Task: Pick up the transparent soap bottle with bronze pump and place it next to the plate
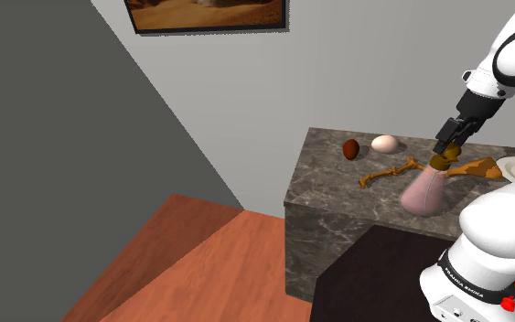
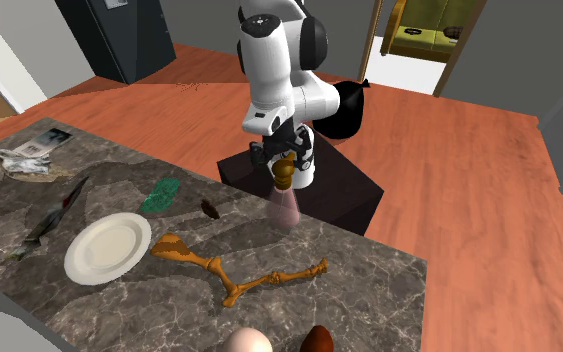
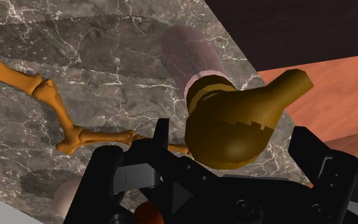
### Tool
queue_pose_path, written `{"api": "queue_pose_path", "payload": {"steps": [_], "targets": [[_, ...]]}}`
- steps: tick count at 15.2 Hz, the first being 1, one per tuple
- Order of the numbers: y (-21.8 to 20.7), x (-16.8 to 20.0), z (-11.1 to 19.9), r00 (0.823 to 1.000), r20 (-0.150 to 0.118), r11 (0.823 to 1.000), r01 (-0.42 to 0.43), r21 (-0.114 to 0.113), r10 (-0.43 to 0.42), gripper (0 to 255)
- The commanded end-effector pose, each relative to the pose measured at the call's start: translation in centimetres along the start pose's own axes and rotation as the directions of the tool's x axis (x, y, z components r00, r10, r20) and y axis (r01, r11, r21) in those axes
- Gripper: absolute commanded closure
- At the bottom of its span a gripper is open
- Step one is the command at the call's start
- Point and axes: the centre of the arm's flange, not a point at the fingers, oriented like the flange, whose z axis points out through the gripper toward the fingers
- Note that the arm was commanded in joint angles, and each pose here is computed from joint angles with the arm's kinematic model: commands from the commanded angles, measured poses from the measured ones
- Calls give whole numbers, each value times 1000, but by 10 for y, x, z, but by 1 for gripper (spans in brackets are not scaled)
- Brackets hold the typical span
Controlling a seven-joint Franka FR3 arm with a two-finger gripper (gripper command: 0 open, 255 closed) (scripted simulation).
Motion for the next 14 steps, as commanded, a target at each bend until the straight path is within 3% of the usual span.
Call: {"api": "queue_pose_path", "payload": {"steps": [1, 3, 4, 14], "targets": [[0, 0, 0, 1000, 0, 1000, 0, 0, 0, 0], [0, 0, 0, 1000, 0, 1000, 0, 0, 0, 0], [0, 0, 0, 1000, 0, 1000, 0, 0, 0, 255], [-1, 0, -5, 1000, 0, 1000, 0, 0, 0, 255]]}}
